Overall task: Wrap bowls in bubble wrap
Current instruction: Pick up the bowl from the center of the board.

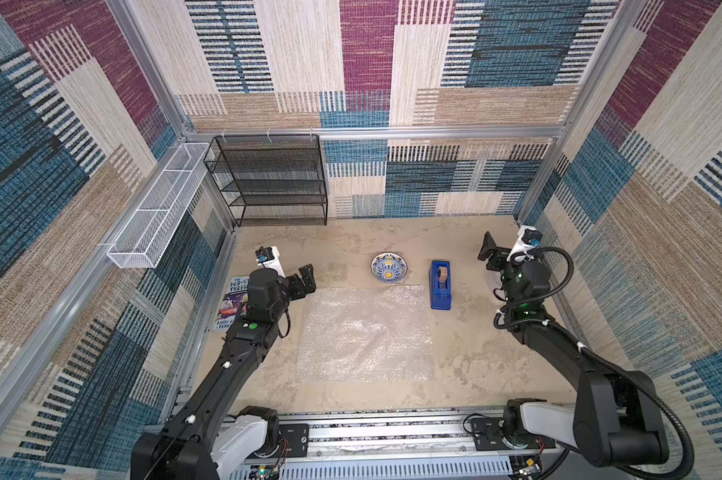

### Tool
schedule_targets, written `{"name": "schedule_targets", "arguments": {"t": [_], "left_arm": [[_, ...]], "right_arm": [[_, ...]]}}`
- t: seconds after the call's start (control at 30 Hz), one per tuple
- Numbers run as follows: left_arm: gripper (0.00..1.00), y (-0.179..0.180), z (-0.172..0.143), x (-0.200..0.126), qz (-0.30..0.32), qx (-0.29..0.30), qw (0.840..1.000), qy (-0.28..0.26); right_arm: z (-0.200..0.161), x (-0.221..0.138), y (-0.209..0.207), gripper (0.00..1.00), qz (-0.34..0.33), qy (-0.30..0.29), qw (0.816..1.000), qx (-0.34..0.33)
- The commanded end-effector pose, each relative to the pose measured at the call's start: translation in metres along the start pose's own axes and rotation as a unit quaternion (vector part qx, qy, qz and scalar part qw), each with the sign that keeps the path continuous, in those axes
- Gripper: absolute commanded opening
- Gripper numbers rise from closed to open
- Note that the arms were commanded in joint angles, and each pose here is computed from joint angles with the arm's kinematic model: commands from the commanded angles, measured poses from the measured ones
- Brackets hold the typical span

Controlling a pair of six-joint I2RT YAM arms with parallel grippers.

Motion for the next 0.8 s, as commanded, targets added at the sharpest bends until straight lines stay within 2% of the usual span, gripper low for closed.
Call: {"name": "schedule_targets", "arguments": {"t": [0.0, 0.1, 0.2, 0.3, 0.43, 0.57, 0.63, 0.77], "left_arm": [[0.99, 0.006, -0.027, 0.005, 0.032, -0.034, 0.993, 0.111], [1.0, -0.005, -0.038, 0.013, -0.016, -0.054, 0.989, 0.138], [1.0, -0.012, -0.05, 0.024, -0.062, -0.103, 0.98, 0.156], [1.0, -0.019, -0.05, 0.028, -0.078, -0.125, 0.973, 0.179], [0.99, -0.023, -0.043, 0.028, -0.061, -0.1, 0.973, 0.197], [0.99, -0.026, -0.051, 0.033, -0.016, -0.056, 0.971, 0.232], [0.99, -0.03, -0.058, 0.036, -0.017, -0.05, 0.969, 0.243], [0.98, -0.04, -0.069, 0.038, -0.05, -0.041, 0.963, 0.26]], "right_arm": [[-0.021, -0.008, 0.02, 0.99, 0.024, 0.124, 0.99, 0.068], [-0.003, -0.022, 0.05, 0.99, 0.046, 0.091, 0.991, 0.087], [0.012, -0.029, 0.072, 0.99, 0.094, 0.083, 0.98, 0.154], [0.024, -0.016, 0.103, 0.99, 0.166, 0.142, 0.96, 0.177], [0.011, 0.016, 0.148, 1.0, 0.186, 0.244, 0.934, 0.181], [-0.03, 0.048, 0.169, 0.89, 0.169, 0.318, 0.91, 0.205], [-0.053, 0.062, 0.177, 0.74, 0.16, 0.349, 0.9, 0.206], [-0.1, 0.079, 0.186, 0.6, 0.14, 0.401, 0.883, 0.199]]}}
Point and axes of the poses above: each gripper's point midway between its finger pads, its own x axis out along the fingers, its own y axis along the line the jaws close on, z = x × y, the point moved 7 cm from there along -x, back along the fingers, and after that the axes turned 2 degrees about x, right-handed, at the moved point
